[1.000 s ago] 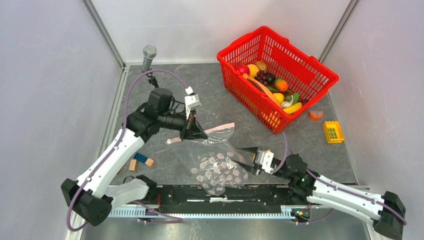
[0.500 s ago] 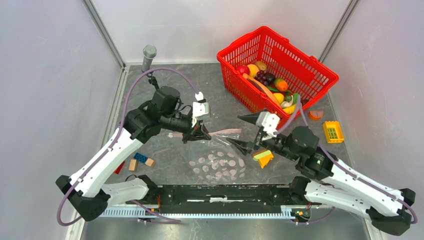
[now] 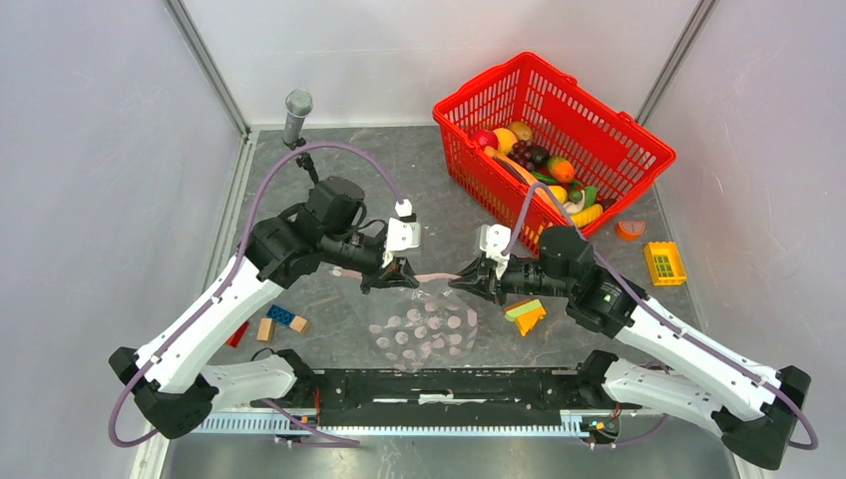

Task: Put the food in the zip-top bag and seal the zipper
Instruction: Open the zipper of the food storage bag at the center of the board.

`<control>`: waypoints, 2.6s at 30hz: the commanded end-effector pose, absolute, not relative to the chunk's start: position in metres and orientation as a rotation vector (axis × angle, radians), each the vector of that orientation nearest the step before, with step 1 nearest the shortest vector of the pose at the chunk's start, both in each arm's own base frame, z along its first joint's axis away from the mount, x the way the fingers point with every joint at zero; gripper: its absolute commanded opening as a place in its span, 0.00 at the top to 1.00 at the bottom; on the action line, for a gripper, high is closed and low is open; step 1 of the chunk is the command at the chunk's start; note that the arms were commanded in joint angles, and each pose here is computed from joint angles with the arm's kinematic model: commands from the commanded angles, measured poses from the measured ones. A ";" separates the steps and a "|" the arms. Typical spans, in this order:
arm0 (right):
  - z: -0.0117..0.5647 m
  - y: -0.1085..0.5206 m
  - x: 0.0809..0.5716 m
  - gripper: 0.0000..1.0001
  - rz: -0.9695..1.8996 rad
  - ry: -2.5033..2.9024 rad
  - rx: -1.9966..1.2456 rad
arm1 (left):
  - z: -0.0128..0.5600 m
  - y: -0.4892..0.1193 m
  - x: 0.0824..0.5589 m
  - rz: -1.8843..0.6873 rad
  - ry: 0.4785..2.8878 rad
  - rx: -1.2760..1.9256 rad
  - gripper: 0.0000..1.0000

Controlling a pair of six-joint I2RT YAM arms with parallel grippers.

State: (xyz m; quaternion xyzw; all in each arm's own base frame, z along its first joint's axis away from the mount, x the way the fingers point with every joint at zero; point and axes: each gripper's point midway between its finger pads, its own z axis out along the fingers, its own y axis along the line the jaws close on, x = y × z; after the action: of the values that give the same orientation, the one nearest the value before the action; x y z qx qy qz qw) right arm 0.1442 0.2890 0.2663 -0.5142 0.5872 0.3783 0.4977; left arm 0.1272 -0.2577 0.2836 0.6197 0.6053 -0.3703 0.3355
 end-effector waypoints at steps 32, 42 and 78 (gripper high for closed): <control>0.211 0.271 0.186 1.00 0.395 1.387 -0.700 | 0.302 -0.199 0.214 -0.999 1.714 -0.109 0.00; 0.186 0.276 0.185 1.00 0.406 1.474 -0.636 | 0.266 -0.183 0.194 -1.029 1.738 -0.163 0.09; 0.161 0.299 0.154 0.97 0.524 1.466 -0.763 | 0.212 -0.225 0.214 -1.160 1.797 -0.198 0.81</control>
State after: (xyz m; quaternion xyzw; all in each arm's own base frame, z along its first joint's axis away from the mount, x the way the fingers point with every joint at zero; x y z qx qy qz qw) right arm 0.1594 0.2961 0.1490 -0.3549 0.6558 0.1963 0.6368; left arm 0.2141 -0.2265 0.1964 -0.0912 0.7547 -0.4634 0.4553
